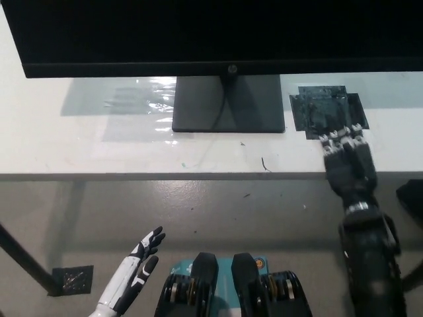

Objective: The monitor is being placed at the center of the desk and the robot uses its right hand to grab on the right side of the monitor and tilt the angle of the montior sideways.

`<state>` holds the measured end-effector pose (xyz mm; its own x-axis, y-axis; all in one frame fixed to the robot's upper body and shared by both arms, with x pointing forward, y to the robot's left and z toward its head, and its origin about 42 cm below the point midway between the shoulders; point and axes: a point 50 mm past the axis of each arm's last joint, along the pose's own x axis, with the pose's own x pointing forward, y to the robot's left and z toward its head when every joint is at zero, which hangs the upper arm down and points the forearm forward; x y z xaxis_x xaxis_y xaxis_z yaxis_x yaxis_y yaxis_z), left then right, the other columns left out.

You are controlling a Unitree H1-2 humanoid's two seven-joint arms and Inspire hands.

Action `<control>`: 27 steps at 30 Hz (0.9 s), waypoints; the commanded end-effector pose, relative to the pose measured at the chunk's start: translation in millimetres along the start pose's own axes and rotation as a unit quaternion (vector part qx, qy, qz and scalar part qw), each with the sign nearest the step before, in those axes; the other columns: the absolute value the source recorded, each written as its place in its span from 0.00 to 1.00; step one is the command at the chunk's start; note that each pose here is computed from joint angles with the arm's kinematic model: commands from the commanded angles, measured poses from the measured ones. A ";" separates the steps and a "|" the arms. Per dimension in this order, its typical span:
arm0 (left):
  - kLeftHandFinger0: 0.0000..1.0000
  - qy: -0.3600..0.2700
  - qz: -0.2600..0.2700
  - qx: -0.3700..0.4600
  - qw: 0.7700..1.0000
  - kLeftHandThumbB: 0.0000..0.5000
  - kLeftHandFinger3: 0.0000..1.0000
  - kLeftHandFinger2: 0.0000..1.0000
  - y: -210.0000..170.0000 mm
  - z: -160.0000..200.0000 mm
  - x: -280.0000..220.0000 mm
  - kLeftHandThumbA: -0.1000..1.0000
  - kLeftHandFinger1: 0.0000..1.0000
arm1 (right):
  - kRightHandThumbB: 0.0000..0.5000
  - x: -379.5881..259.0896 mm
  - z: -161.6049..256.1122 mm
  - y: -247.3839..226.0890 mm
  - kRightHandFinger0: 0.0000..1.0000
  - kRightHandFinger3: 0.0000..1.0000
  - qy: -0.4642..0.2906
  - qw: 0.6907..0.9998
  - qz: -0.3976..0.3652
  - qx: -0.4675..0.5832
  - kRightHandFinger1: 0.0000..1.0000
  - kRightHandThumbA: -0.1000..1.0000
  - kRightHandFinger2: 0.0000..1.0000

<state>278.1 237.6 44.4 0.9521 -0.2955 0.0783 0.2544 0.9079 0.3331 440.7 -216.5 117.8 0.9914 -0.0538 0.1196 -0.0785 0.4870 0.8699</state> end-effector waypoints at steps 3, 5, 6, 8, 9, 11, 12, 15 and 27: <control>1.00 -0.032 0.005 0.012 0.999 0.60 1.00 1.00 8.5 8.0 6.3 1.00 1.00 | 0.83 -113.7 47.2 71.3 1.00 1.00 -0.097 0.945 0.220 -0.222 1.00 1.00 1.00; 1.00 -0.032 0.006 0.011 0.999 0.62 1.00 1.00 8.4 7.6 6.3 1.00 1.00 | 0.81 -128.6 47.9 75.8 1.00 1.00 -0.125 0.930 0.234 -0.254 1.00 1.00 1.00; 1.00 -0.032 0.006 0.008 0.999 0.62 1.00 1.00 8.5 7.9 6.0 1.00 1.00 | 0.82 -141.5 48.3 82.3 1.00 1.00 -0.145 0.916 0.247 -0.281 1.00 1.00 1.00; 1.00 -0.032 0.006 0.010 0.999 0.61 1.00 1.00 8.7 8.0 6.4 1.00 1.00 | 0.88 -162.4 48.9 96.4 1.00 1.00 -0.178 0.890 0.283 -0.311 1.00 1.00 1.00; 1.00 -0.032 0.006 0.010 0.999 0.61 1.00 1.00 8.7 8.1 6.4 1.00 1.00 | 0.91 -172.8 49.5 103.1 1.00 1.00 -0.190 0.876 0.300 -0.326 1.00 1.00 1.00; 1.00 -0.033 0.005 0.011 0.999 0.62 1.00 1.00 7.8 8.2 7.4 1.00 1.00 | 0.85 -194.5 47.1 116.0 1.00 1.00 -0.231 0.842 0.319 -0.369 1.00 1.00 1.00; 1.00 -0.033 0.004 0.011 0.999 0.62 1.00 1.00 7.6 8.2 7.4 1.00 1.00 | 0.85 -198.5 45.9 118.5 1.00 1.00 -0.242 0.834 0.321 -0.378 1.00 1.00 1.00; 1.00 -0.033 0.003 0.012 0.999 0.61 1.00 1.00 8.2 8.4 7.6 1.00 1.00 | 0.63 -220.4 33.0 127.7 1.00 1.00 -0.229 0.824 0.333 -0.398 1.00 1.00 1.00; 1.00 -0.033 0.006 0.015 0.999 0.60 1.00 1.00 8.8 8.7 3.6 1.00 1.00 | 0.67 -182.1 -18.6 34.0 1.00 1.00 -0.108 0.769 0.179 -0.605 1.00 1.00 1.00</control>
<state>277.4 237.6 43.1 0.9527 -0.2949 0.0737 0.2554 0.9081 0.3318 251.8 -203.8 106.1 0.9719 0.0482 0.2302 -0.1440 0.8959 0.4202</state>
